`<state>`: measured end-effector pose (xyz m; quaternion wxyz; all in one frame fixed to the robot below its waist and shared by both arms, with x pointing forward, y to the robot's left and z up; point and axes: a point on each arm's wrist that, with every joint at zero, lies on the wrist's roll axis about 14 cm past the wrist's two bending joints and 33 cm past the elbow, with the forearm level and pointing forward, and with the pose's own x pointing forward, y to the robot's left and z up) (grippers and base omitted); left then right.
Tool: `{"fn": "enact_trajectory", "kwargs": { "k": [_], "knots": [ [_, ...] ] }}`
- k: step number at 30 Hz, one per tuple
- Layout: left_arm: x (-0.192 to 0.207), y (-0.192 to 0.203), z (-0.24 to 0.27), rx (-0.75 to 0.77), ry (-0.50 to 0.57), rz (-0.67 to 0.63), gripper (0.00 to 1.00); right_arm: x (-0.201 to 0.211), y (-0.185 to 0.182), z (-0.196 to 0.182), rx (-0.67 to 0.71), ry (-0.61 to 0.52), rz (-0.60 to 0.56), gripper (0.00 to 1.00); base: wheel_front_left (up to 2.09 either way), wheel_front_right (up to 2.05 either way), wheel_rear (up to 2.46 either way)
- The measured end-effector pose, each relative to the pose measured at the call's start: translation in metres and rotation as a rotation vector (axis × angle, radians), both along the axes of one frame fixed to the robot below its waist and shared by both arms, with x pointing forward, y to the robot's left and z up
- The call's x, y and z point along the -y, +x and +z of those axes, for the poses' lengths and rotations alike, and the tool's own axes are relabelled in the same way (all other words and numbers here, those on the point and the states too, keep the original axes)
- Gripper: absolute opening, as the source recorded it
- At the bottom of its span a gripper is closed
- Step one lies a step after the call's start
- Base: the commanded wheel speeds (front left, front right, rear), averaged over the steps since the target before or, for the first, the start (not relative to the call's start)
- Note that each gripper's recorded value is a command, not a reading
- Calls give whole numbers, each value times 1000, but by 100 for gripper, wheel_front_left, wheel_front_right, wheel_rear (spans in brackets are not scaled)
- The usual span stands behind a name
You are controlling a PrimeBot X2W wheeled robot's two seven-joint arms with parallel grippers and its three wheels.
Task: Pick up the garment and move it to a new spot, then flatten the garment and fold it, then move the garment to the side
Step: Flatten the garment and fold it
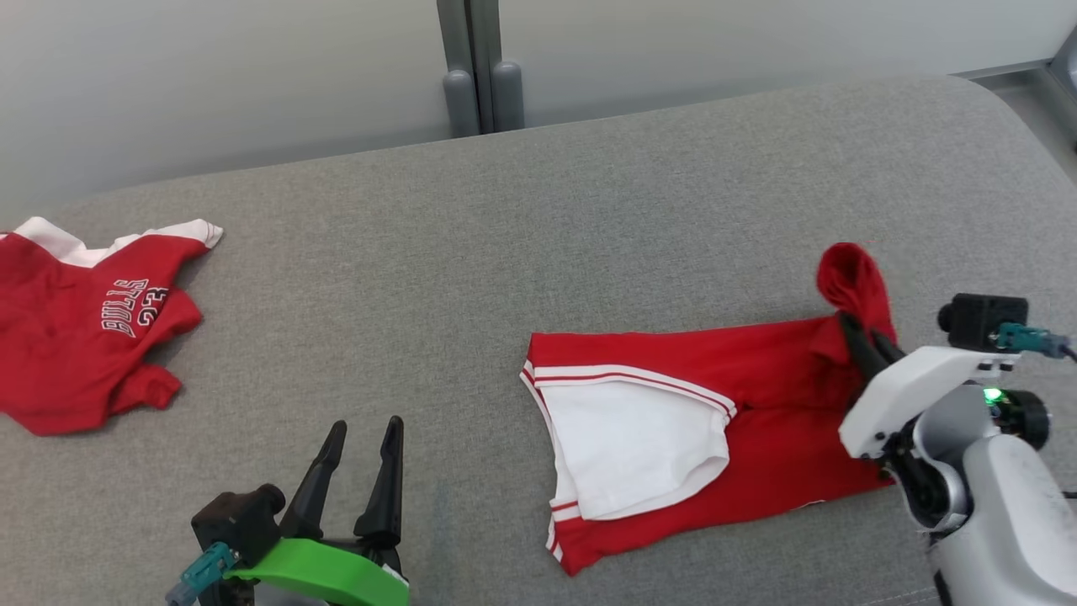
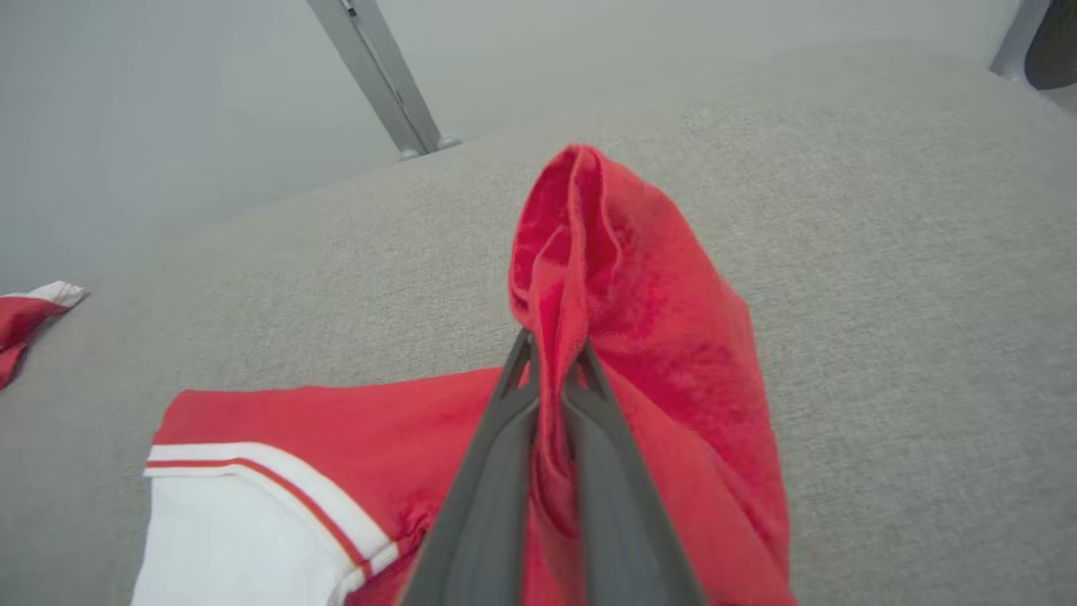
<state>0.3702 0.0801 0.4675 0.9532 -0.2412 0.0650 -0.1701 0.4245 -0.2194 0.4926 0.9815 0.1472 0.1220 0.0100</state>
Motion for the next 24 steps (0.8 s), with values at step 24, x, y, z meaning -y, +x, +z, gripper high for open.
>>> {"fn": "enact_trajectory", "kwargs": {
  "k": [24],
  "knots": [
    [-16,0,0,3,-18,64,100,-203,-29,-28,-84,214,498,22,0,0,0]
  ]
}}
